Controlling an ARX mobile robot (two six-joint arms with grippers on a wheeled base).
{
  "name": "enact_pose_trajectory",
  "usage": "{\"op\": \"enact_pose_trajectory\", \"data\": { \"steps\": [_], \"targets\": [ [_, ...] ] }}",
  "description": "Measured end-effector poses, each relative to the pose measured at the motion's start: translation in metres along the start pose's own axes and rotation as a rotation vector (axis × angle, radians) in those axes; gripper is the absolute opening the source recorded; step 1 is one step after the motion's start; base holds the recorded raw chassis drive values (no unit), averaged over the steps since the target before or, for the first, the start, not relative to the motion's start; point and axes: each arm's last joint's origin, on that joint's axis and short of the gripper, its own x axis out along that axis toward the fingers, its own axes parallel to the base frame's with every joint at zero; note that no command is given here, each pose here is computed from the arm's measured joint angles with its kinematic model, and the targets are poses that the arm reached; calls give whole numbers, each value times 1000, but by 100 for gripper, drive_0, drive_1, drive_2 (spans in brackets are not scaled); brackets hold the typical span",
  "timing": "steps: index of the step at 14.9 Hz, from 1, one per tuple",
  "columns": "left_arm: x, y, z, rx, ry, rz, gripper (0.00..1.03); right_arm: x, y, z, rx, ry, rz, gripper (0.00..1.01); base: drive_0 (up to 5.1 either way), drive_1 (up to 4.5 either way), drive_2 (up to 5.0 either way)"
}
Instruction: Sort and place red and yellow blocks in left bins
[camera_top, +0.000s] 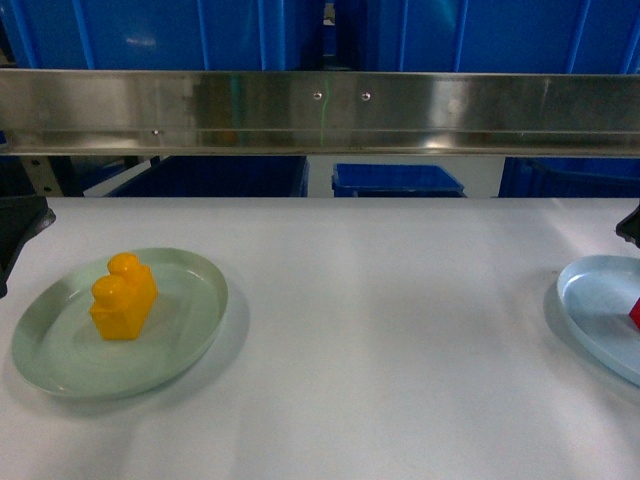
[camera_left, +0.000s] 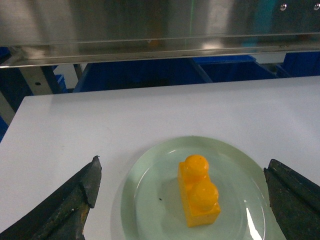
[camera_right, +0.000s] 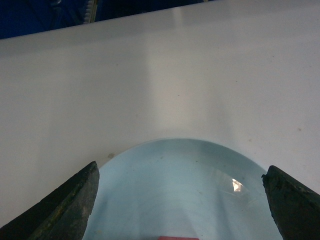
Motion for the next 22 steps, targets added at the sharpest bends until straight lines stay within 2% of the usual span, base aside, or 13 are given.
{"op": "enact_pose_trajectory", "data": {
  "steps": [2, 4, 8, 9, 10, 13, 15, 16, 18, 19, 22],
  "targets": [
    [0, 0, 0, 0, 1, -2, 98, 1, 7, -2, -8, 18, 14, 98, 0, 0, 0],
    [0, 0, 0, 0, 1, -1, 98, 1, 8, -6, -23, 44, 20, 98, 0, 0, 0],
    [0, 0, 0, 0, 1, -1, 98, 1, 9, -14, -28, 93, 24, 98, 0, 0, 0],
    [0, 0, 0, 0, 1, -1, 98, 1, 9, -20, -34, 123, 24, 98, 0, 0, 0],
    [0, 0, 0, 0, 0, -1, 98, 6, 11, -34, -38, 167, 30, 98, 0, 0, 0],
    [0, 0, 0, 0, 0, -1, 98, 9, 11, -37, -44, 168, 26, 96, 0, 0, 0],
    [0, 0, 0, 0, 1, -1, 98, 12, 10, -39, -50, 155, 24, 70, 0, 0, 0],
    [0, 0, 0, 0, 0, -1, 98, 12, 10, -42, -58, 146, 24, 61, 0, 0, 0],
    [0, 0, 0, 0, 0, -1, 98, 11, 6, -46, -86, 144, 22, 35, 0, 0, 0],
    [0, 0, 0, 0, 0, -1, 98, 10, 3, -44, -99, 132, 21, 30, 0, 0, 0],
    [0, 0, 0, 0, 0, -1, 98, 7, -2, -38, -113, 73, 25, 30, 0, 0, 0]
  ]
}}
